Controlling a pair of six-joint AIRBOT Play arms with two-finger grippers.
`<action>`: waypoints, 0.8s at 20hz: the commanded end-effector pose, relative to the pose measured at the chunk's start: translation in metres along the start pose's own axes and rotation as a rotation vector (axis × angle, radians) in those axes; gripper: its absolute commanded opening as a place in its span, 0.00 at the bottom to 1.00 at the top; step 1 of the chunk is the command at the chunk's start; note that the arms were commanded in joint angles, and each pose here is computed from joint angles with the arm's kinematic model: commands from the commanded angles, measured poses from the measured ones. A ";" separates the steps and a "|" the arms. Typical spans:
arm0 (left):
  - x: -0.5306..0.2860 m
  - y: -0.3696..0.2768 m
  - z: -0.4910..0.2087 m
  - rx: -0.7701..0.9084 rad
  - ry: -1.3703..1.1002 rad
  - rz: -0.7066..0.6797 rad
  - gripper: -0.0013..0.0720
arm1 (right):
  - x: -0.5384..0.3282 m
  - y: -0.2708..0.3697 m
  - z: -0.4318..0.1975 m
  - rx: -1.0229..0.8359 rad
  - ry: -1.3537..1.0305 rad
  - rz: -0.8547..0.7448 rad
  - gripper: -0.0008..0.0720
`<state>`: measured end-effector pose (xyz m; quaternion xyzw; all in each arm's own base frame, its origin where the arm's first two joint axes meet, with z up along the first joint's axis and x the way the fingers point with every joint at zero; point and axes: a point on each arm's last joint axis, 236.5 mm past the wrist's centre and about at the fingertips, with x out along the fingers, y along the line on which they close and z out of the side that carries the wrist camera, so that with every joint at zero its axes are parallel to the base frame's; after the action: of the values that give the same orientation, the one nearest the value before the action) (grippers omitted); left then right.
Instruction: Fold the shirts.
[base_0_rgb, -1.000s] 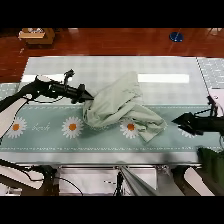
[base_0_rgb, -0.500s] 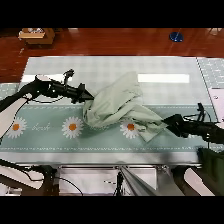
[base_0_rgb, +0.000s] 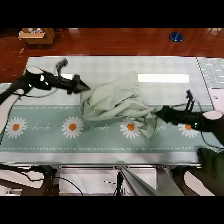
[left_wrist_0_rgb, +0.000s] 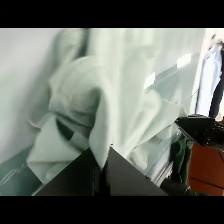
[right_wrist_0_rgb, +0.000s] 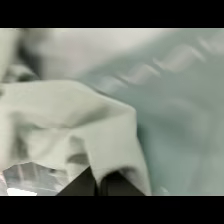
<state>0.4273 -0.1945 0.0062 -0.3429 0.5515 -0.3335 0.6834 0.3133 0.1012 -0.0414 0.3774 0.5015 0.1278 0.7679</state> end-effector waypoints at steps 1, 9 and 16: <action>-0.062 -0.077 0.046 0.214 -0.172 -0.017 0.04 | -0.050 0.075 0.048 -0.271 -0.137 0.064 0.05; -0.279 -0.303 0.043 0.781 -0.735 0.187 0.04 | -0.300 0.213 0.134 -0.708 -0.781 -0.227 0.05; -0.360 -0.402 -0.077 0.988 -0.980 0.226 0.04 | -0.390 0.304 0.086 -0.811 -0.935 -0.063 0.05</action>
<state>0.3153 -0.1231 0.4831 -0.0685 0.0549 -0.2962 0.9511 0.2926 0.0344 0.4147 0.0590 0.0721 0.0898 0.9916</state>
